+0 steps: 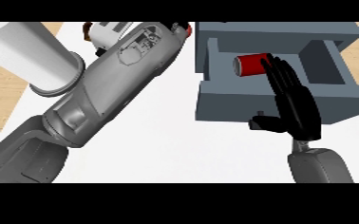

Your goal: Pick up the can, place it into the drawer and close the drawer

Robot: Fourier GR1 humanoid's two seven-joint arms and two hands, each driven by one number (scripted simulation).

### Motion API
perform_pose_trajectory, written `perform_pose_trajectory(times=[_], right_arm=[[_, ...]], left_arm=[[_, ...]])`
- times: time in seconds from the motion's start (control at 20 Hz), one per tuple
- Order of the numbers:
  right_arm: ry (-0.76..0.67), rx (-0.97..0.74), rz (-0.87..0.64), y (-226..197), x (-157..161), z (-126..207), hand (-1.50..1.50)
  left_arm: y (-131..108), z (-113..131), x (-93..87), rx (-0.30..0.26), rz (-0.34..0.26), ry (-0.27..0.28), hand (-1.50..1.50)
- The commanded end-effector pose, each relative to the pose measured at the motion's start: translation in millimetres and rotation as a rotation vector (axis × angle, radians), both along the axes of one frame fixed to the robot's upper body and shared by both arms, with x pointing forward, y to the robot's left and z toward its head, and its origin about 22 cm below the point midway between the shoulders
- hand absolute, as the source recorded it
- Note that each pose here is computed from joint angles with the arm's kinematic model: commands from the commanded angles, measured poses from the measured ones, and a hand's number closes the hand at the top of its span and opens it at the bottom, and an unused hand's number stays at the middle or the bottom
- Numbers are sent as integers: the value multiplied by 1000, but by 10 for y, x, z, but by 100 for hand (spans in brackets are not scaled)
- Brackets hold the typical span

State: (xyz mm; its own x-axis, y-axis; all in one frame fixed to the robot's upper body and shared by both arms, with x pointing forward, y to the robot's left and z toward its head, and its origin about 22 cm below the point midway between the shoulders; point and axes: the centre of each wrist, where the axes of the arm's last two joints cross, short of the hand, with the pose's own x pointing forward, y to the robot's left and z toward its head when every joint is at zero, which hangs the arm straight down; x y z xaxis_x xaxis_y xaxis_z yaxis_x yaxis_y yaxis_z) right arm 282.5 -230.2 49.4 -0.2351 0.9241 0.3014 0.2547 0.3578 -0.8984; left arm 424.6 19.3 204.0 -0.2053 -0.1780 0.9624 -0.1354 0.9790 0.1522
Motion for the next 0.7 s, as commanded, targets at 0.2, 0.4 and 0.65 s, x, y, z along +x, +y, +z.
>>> perform_pose_trajectory(times=[0.2, 0.4, 0.65], right_arm=[[29, -34, -44, -28, 389, -390, -150], [21, -76, -81, -55, 620, -409, -150], [-15, -109, -135, 6, 722, -562, -150]], left_arm=[[322, 62, -77, -4, 14, 2, -150], [491, 288, -93, 3, 1, 1, -150], [867, 122, -121, 6, -16, 52, -150]])
